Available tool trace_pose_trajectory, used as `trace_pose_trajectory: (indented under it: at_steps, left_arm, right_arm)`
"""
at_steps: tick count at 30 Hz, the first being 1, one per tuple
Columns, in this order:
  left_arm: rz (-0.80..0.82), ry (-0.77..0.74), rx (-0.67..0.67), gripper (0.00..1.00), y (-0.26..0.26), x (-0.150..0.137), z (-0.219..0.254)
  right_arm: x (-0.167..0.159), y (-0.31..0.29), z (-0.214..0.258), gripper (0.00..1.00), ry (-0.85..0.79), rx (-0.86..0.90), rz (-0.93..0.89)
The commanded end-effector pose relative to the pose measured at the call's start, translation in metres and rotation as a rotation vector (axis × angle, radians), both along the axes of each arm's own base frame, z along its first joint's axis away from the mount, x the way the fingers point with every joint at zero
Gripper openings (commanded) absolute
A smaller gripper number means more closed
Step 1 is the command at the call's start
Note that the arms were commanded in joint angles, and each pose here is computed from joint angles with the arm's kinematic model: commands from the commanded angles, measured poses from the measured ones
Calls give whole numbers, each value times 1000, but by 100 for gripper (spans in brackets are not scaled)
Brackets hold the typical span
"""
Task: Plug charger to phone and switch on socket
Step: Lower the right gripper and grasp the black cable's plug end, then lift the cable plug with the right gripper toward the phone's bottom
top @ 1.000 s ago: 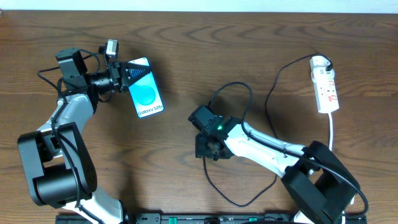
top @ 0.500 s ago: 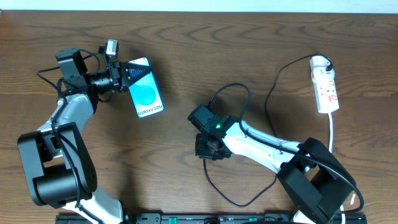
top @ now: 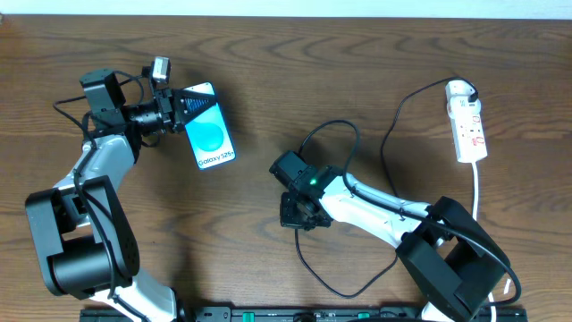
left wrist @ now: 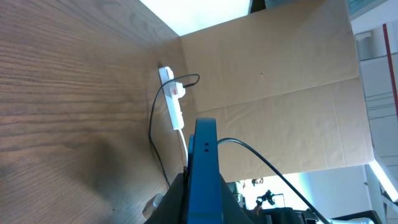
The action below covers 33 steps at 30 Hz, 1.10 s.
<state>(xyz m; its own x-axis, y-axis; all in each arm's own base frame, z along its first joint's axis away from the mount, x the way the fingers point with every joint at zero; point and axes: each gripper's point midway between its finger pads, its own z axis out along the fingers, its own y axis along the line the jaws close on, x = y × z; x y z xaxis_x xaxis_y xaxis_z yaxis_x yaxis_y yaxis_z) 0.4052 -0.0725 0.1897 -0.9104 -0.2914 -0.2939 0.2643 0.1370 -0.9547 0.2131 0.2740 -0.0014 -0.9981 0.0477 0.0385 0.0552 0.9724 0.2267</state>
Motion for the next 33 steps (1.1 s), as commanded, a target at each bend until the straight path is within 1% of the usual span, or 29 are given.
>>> trace_pose_trajectory:
  at_steps: [1, 8, 11, 14, 15, 16, 17, 21, 24, 26, 27, 31, 33]
  left_arm:
    - [-12, -38, 0, 8, 0, -5, 11]
    - [-12, -38, -1, 7, 0, -5, 11]
    - [-12, -38, -1, 7, 0, -5, 11]
    - [-10, -43, 1, 8, 1, -4, 11]
    - [-6, -55, 4, 8, 3, -3, 12]
    - [-3, -63, 6, 8, 4, -3, 13]
    - [1, -67, 8, 8, 6, -2, 13]
    - [26, -56, 0, 7, 16, 2, 19]
    - [43, -48, -9, 8, 22, 6, 27]
    - [66, -42, -15, 7, 27, 11, 36]
    - [100, -44, -21, 7, 32, 17, 46]
    - [168, -103, -42, 8, 37, 27, 75]
    - [194, -136, -65, 7, 37, 29, 91]
  right_arm:
    - [-3, -4, -8, 1, 15, -23, -3]
    - [3, -4, -7, 1, 1, -15, 2]
    - [6, 4, -1, 1, 12, 51, 64]
    - [10, 16, 13, 1, 34, 195, 135]
    - [11, 25, 22, 1, 47, 297, 187]
    - [12, 31, 28, 1, 54, 361, 214]
    - [15, 41, 42, 1, 62, 490, 258]
    - [34, 52, 76, 1, 19, 742, 323]
    - [50, 51, 99, 1, -30, 882, 350]
    - [53, 51, 110, 1, -43, 946, 367]
    - [56, 52, 121, 1, -61, 1008, 394]
    - [53, 59, 148, 1, -108, 1148, 499]
    - [48, 64, 164, 1, -141, 1229, 580]
